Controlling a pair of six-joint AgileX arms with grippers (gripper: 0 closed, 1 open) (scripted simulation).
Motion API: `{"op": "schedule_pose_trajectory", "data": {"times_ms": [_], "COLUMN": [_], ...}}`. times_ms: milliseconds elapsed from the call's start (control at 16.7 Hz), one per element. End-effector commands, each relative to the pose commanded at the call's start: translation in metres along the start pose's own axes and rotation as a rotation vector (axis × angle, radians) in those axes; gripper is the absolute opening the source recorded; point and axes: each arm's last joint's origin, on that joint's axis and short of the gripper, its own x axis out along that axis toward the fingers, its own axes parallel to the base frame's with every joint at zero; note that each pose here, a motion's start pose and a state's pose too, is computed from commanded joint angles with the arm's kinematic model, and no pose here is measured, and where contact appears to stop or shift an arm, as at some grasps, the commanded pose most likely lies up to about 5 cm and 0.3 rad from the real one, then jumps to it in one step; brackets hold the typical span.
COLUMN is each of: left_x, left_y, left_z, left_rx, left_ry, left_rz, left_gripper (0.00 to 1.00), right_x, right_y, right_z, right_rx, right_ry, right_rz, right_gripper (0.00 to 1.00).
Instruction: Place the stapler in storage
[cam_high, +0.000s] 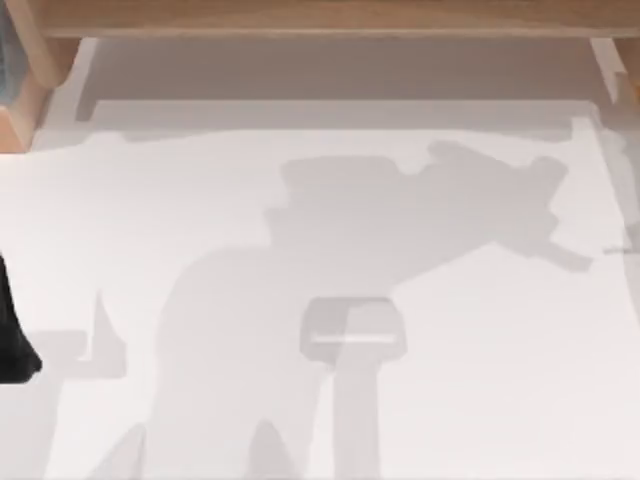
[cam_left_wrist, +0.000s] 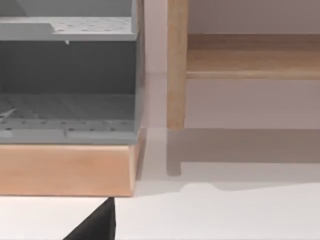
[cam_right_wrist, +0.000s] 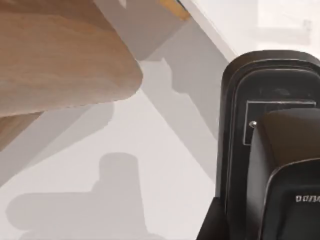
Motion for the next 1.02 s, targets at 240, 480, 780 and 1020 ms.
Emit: {"op": "schedule_pose_trajectory", "data": {"times_ms": [240,480,780,1020], "left_x": [0.000,0.000,0.000,0.000], "left_y": [0.000,0.000,0.000,0.000], "left_z": [0.000,0.000,0.000,0.000], "left_rx": [0.000,0.000,0.000,0.000], "left_ry": [0.000,0.000,0.000,0.000], "left_rz": [0.000,0.000,0.000,0.000], "left_gripper": [1.00,1.00,1.00,1.00], "right_x": [0.010,0.053,0.118,0.142], "right_y": [-0.050,-0.083,-0.096,-0.104], "right_z": [0.050,0.074,0.076,0.072], "right_rx": [-0.072,-0.287,-0.605,-0.704], "right_ry": [-0.042,0.043,0.221,0.319], "right_rz": [-0.037,-0.089,-0.095,-0.094], "right_gripper": [0.00,0.00,0.00,0.00]}}
